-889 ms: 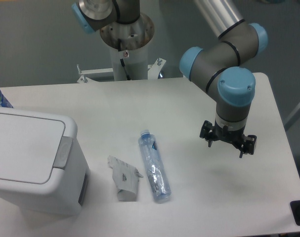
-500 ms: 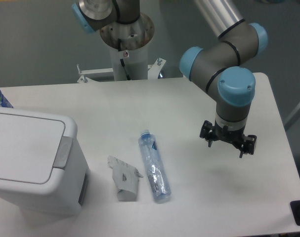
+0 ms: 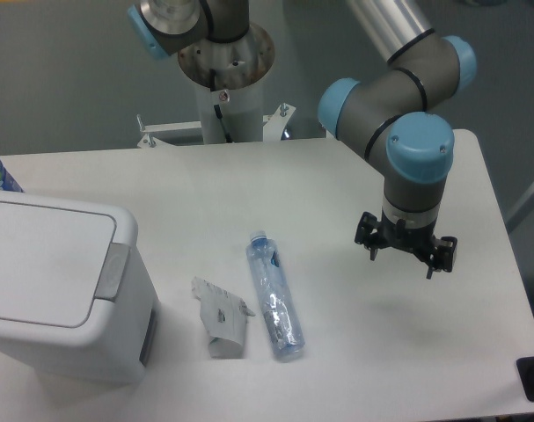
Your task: Open the trash can
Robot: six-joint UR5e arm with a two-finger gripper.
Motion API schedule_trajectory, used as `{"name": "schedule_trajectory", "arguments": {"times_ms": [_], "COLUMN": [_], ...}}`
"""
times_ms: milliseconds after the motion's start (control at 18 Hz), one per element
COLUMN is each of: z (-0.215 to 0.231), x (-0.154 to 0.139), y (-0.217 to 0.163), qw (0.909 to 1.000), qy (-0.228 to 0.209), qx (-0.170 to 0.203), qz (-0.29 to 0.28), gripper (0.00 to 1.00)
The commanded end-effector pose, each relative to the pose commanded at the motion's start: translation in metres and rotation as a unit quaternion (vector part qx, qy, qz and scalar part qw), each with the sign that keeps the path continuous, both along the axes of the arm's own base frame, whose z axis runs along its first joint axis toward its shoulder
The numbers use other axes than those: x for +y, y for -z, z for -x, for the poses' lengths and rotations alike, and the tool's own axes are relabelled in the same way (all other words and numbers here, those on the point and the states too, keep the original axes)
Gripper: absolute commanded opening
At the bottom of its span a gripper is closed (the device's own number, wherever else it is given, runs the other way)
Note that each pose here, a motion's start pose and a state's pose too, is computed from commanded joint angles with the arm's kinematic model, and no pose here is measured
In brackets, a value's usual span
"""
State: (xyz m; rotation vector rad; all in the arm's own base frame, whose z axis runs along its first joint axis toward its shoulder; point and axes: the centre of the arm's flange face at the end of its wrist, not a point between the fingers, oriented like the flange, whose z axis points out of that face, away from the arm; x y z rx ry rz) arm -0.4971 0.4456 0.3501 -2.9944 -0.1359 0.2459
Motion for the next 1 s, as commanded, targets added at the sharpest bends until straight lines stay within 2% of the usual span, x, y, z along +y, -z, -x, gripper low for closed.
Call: {"name": "schedule_trajectory", "arguments": {"times_ms": [111,278,444,556,778,1000], "z": [-0.008,-0.019,-0.03,-0.037,-0.046,-0.061], "x": [0.002,0.004,0.008,0.008,0.016,0.03], "y": [-0.006,-0.019,-0.04,-0.054,-0.076,-0.102], "qw": [0.9988,0.996,0.9918,0.9881,0.9745,0.964], "qy": [-0.025,-0.051,-0.05,-0.07,-0.108,-0.131], "qx": [-0.02,-0.028,-0.041,-0.048,-0.081,-0.095], "qz": [-0.036,-0.067,-0.111,-0.128,-0.179,-0.211], "gripper": [1.0,1.0,1.0,1.0,1.0,1.0]}}
